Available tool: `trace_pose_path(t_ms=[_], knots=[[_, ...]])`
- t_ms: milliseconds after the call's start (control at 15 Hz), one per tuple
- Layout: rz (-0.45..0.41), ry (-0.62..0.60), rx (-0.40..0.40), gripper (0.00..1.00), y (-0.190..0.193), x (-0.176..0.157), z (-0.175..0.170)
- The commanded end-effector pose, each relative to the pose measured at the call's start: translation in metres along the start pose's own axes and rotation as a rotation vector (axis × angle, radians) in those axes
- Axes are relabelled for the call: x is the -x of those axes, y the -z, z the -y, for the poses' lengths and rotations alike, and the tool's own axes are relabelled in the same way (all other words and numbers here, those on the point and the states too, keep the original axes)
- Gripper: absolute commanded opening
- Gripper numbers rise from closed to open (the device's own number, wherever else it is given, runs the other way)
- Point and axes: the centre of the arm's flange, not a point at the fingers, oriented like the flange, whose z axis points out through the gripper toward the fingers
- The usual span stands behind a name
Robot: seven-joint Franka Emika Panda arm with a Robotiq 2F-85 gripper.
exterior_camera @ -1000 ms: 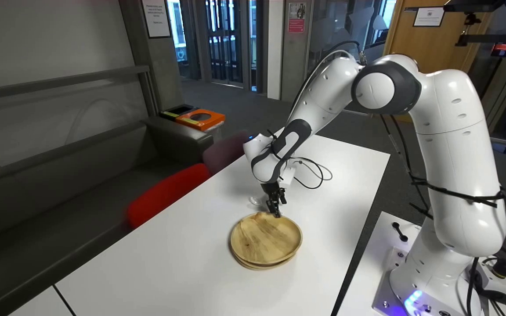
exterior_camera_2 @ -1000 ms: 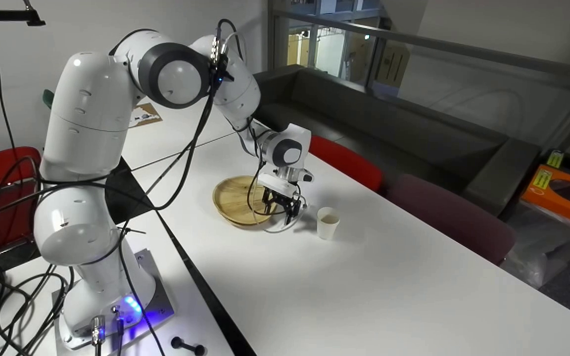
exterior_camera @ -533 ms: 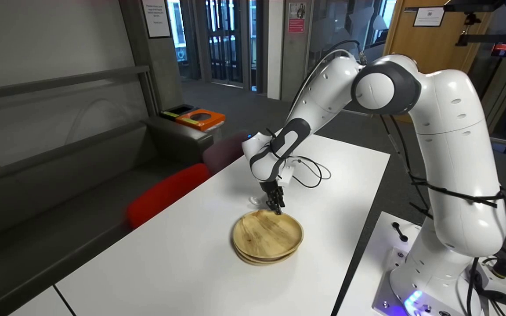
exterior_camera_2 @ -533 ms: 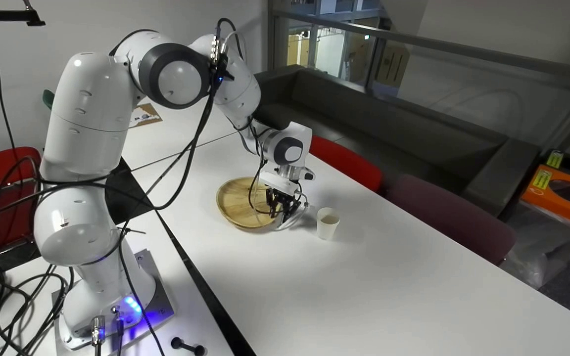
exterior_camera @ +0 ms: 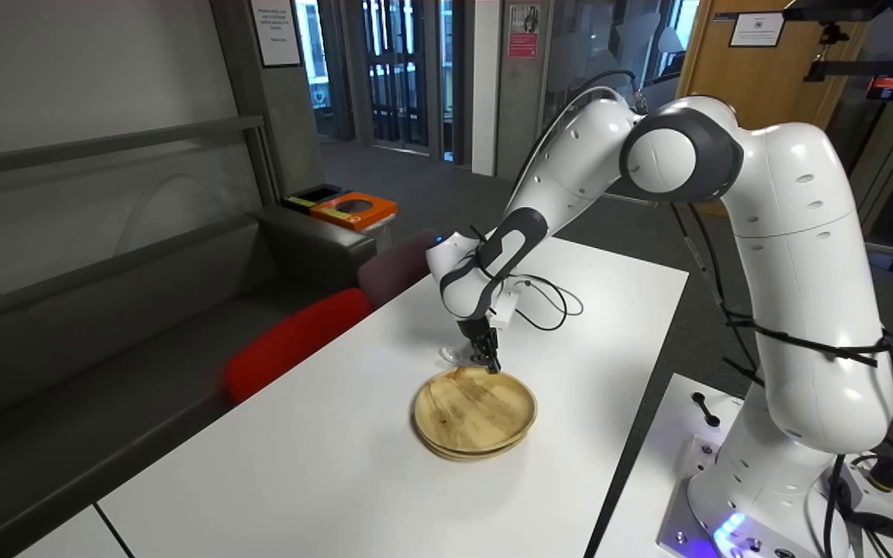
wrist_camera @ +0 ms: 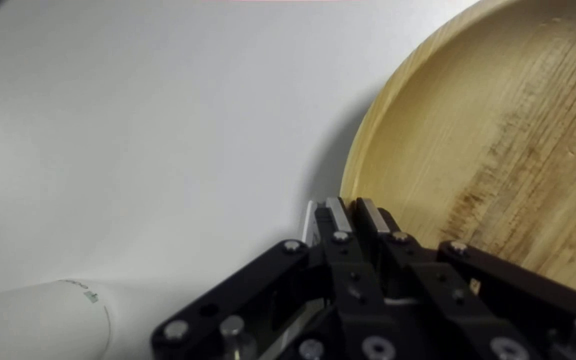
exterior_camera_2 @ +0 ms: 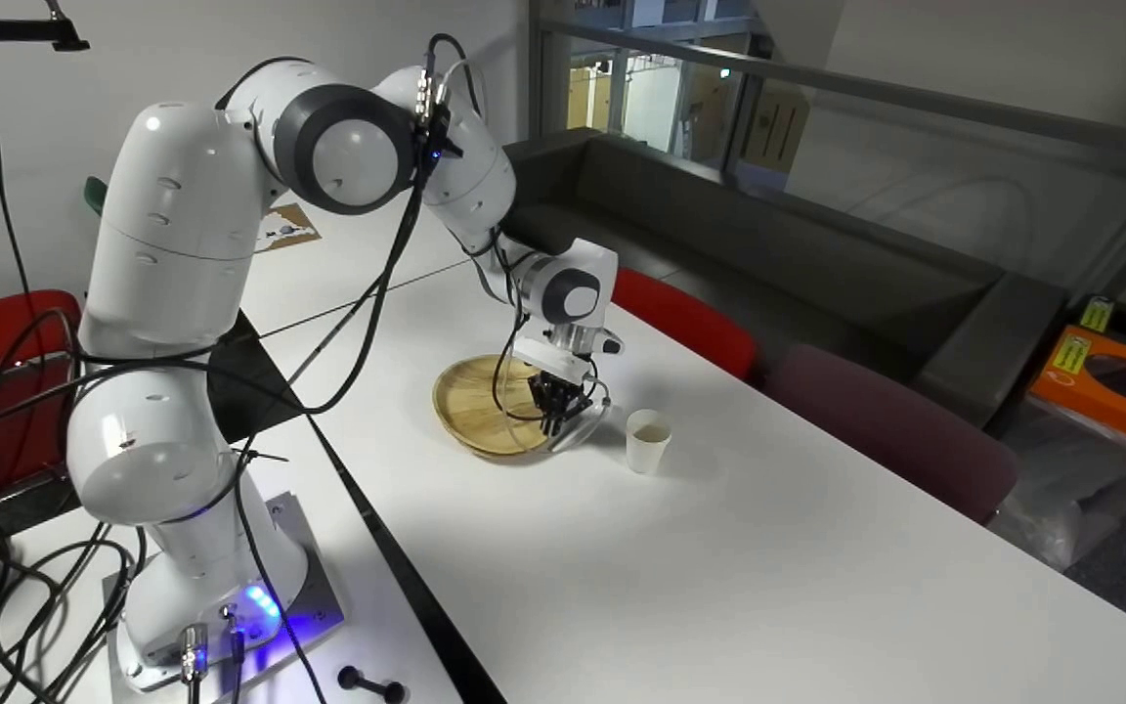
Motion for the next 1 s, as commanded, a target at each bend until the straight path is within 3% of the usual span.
trace_pose_path(t_ms=[0,467,933], knots=[[0.007,0.006,-0.003,0.02,0.011,0.002,-0.003],[-0.038,0.033,0.012,0.02,0.029,0.026,0.015],[-0.138,0.007,0.060,0.02,0.075,0.048,0.041]])
